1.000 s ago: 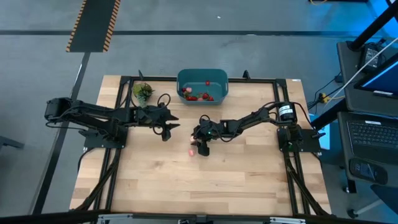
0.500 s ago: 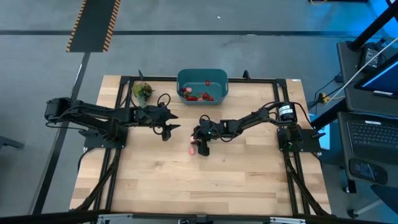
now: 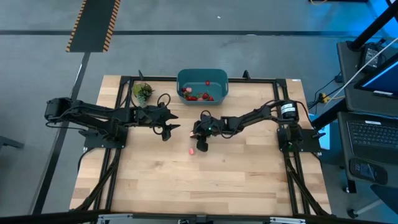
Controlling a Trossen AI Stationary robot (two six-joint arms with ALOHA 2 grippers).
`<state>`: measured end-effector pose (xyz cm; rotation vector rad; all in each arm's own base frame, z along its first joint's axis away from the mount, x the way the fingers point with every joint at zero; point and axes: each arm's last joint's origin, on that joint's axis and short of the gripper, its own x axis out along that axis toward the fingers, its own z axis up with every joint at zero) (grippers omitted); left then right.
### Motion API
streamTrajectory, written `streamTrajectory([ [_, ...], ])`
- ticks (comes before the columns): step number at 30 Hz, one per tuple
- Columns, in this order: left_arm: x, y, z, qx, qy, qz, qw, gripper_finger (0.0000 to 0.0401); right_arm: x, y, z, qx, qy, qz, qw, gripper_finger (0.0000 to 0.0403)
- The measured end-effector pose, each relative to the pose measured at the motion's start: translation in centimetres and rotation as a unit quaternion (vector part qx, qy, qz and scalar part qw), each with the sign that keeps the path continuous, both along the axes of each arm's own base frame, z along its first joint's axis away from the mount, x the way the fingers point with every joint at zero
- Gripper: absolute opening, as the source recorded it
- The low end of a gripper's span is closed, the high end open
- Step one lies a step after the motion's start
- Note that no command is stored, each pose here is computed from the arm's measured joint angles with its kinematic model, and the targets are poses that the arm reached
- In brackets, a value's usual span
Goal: Pick and placing Produce into tupperware
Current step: Put the pink peach into the blue bin
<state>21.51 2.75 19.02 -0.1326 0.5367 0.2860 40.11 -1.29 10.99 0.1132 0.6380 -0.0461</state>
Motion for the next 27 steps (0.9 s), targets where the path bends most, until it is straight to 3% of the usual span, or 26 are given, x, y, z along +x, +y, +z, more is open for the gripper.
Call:
streamTrajectory([
  [11, 0.0, 0.0, 0.0, 0.0, 0.0, 0.0, 1.0, 0.0196, -1.5, -4.5, 9.0, -0.028, -0.123, -0.049, 0.991, 0.0106],
  [20, 0.0, 0.0, 0.0, 0.0, 0.001, 0.0, 1.0, 0.0196, -2.7, -7.0, 13.2, -0.082, -0.216, -0.047, 0.972, 0.0104],
  [23, 0.0, 0.0, 0.0, 0.0, 0.001, 0.0, 1.0, 0.0196, -2.9, -8.1, 13.5, -0.068, -0.235, -0.02, 0.969, 0.0104],
  [27, 0.0, 0.0, 0.0, 0.0, 0.001, 0.0, 1.0, 0.0196, -3.5, -9.4, 13.4, -0.013, -0.238, 0.067, 0.969, 0.0104],
])
